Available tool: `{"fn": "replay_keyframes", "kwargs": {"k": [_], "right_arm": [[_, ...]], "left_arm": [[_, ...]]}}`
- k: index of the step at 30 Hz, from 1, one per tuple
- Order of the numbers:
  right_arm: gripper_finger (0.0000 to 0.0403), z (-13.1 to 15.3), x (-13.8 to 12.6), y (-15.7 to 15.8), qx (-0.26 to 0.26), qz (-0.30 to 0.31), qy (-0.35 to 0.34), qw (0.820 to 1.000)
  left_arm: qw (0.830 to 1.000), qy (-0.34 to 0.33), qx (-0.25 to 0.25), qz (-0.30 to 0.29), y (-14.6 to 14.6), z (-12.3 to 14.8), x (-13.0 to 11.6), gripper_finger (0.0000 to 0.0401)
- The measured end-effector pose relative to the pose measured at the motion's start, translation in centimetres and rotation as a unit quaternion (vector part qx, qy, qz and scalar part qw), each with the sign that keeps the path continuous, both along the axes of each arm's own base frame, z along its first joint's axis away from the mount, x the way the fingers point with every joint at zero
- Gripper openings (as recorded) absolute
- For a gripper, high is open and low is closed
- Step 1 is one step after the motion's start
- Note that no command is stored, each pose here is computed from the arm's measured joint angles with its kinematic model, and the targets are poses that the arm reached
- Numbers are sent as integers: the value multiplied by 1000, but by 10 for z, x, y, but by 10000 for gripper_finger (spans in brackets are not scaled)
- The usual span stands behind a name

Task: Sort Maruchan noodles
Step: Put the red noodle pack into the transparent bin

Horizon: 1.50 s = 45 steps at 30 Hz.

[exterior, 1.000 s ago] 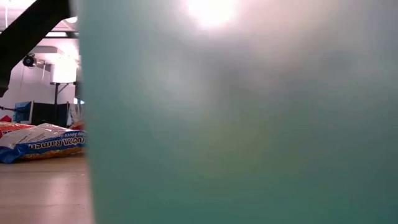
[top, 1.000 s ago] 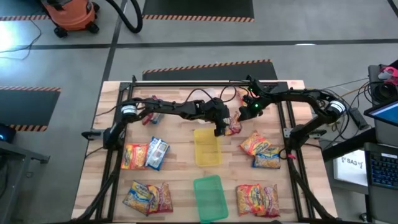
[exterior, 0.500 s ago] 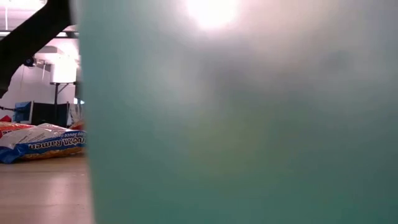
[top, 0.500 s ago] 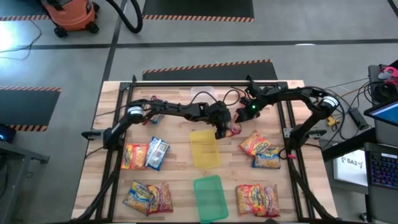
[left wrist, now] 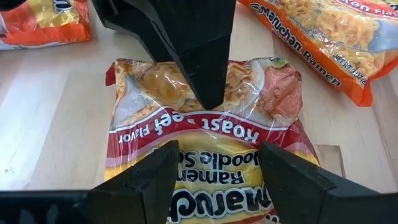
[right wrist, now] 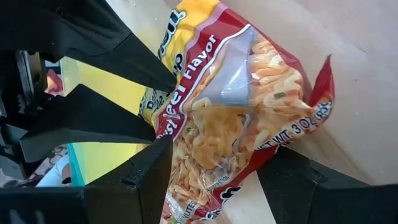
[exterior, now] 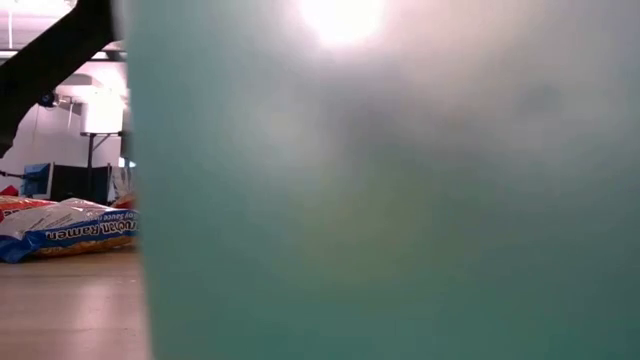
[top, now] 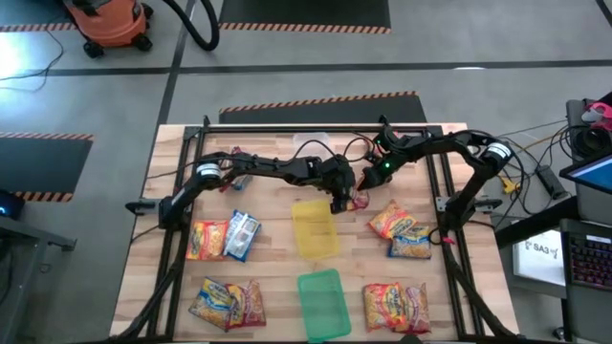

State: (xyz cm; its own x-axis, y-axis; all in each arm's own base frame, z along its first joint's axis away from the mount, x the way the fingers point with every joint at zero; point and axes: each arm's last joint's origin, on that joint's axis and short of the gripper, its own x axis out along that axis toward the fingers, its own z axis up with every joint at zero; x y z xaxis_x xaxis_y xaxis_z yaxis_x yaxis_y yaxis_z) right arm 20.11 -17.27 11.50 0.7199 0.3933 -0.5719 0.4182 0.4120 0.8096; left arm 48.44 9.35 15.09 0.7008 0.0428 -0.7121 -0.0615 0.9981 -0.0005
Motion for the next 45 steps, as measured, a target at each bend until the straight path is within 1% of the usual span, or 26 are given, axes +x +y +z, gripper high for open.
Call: {"fn": "replay_keyframes", "kwargs": {"k": [3,10,13,20,22,26,30,33,35,37,39,41,45], "right_arm": [[201,-1,0,0,1,1,-1,1000],[135,0,0,0,0,2,-3,1000],[118,1,-1,0,2,3,-2,1000],[111,1,-1,1,7,4,-1,1000],[110,1,-1,1,9,5,-4,1000],[109,5,-2,2,7,4,-4,1000],[109,12,-4,3,-7,9,-11,1000],[109,20,-5,4,-17,9,-19,1000],[109,25,-6,6,-21,8,-22,1000],[109,33,-8,7,-31,8,-28,999],[109,42,-10,9,-48,8,-36,998],[109,50,-13,11,-75,0,-31,997],[109,68,-20,16,-133,-11,-27,991]], "left_arm": [[1000,0,0,0,0,0,0,207],[1000,0,0,0,0,0,0,207],[1000,0,-1,0,0,0,0,207],[1000,-6,-2,0,-1,7,-1,207],[1000,-13,0,1,-1,14,-2,207],[999,-49,-3,-9,-2,43,-6,207],[997,-70,-14,-30,-5,61,-10,207],[996,-80,-12,-33,-8,73,-13,207],[996,-79,-12,-34,-9,78,-15,207],[997,-68,-15,-34,-10,77,-17,207],[997,-60,-16,-35,-11,76,-18,207],[997,-65,-15,-35,-12,80,-19,207],[995,-89,-7,-34,-13,99,-23,207]]}}
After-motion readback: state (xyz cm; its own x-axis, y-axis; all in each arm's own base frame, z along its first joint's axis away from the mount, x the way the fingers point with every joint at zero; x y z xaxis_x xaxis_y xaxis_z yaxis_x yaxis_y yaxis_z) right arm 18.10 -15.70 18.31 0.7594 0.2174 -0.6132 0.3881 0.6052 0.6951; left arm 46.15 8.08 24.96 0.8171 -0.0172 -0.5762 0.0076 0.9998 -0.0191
